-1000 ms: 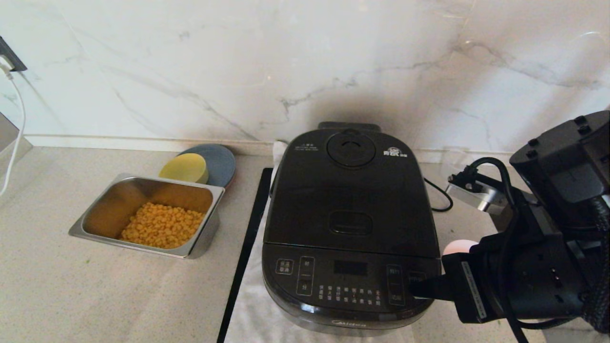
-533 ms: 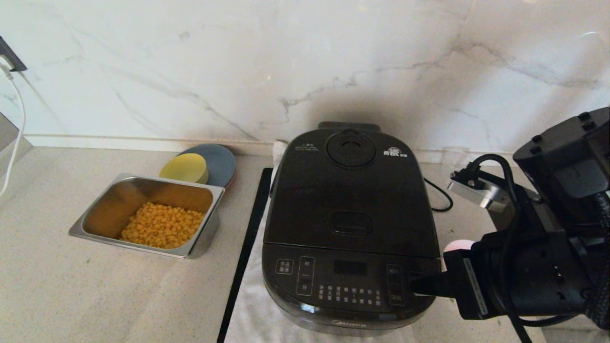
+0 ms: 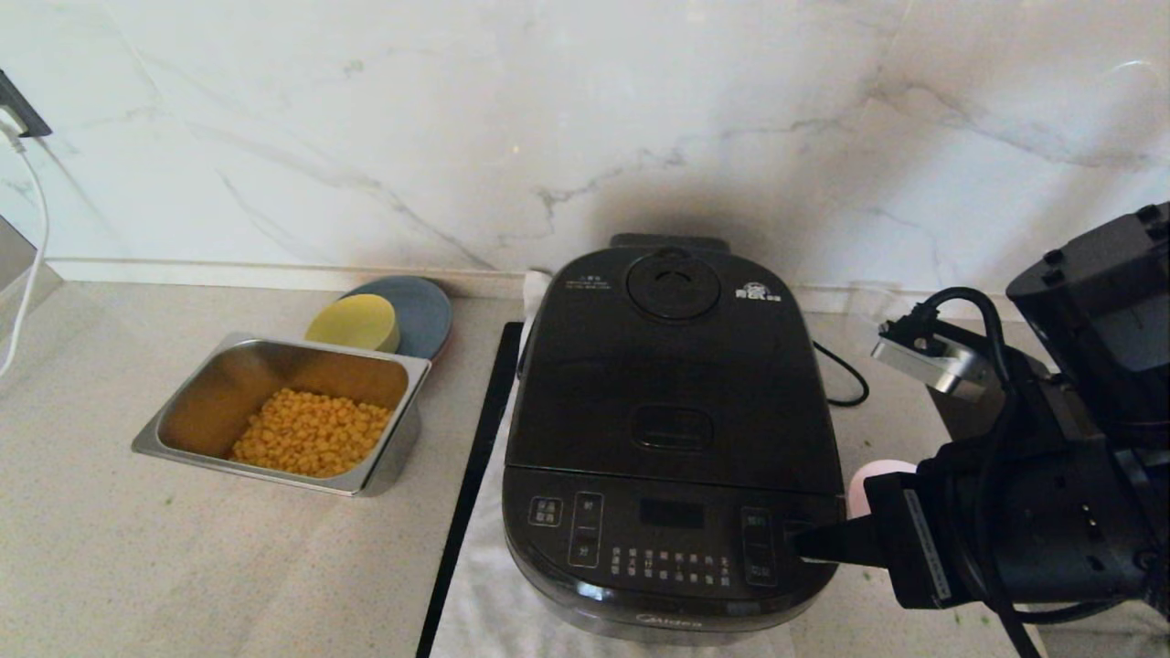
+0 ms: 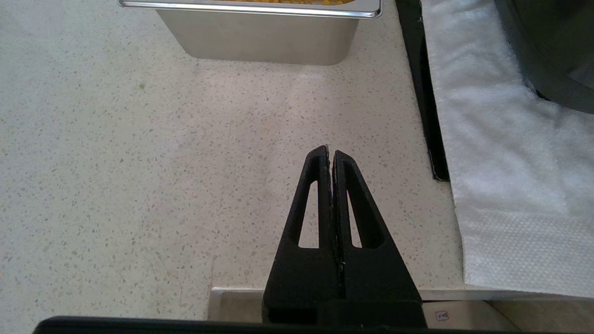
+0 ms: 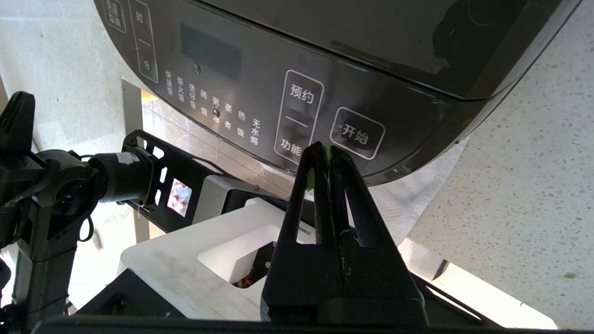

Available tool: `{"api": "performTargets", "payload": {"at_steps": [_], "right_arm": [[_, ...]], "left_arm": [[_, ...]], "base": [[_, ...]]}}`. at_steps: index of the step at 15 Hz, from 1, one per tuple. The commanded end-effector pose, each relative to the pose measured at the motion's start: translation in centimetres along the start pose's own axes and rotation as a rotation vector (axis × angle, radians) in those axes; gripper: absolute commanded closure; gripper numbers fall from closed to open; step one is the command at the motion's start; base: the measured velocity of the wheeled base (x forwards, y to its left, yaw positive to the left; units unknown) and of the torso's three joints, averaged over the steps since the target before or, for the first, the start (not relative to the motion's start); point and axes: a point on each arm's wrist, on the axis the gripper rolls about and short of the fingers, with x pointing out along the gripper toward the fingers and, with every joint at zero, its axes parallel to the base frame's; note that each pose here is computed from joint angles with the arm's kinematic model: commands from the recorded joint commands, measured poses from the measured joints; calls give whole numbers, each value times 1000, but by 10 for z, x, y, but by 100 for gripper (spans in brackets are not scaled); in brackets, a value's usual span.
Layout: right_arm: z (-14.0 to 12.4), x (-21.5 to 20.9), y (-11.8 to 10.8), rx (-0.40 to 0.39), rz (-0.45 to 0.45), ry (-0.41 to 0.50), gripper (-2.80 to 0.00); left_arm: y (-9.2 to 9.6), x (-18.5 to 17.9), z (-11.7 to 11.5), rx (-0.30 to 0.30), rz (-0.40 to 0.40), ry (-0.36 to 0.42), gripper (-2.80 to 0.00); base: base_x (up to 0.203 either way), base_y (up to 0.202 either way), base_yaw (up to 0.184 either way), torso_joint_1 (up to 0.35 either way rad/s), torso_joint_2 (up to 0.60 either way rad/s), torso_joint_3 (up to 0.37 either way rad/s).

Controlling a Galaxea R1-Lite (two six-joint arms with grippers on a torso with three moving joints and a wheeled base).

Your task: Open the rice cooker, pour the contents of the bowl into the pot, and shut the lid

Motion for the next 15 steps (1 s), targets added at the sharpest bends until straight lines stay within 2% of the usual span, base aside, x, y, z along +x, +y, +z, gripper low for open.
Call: {"api": "performTargets", "payload": {"at_steps": [1,15], "right_arm": [[1,-1,1,5,3,-5,0],[6,1,-4,22,-12,-12,0]], "left_arm": [[0,0,0,0,0,-1,0],[0,0,0,0,0,0,0]], "base": [[0,0,0,0,0,0],[0,0,0,0,0,0]]}}
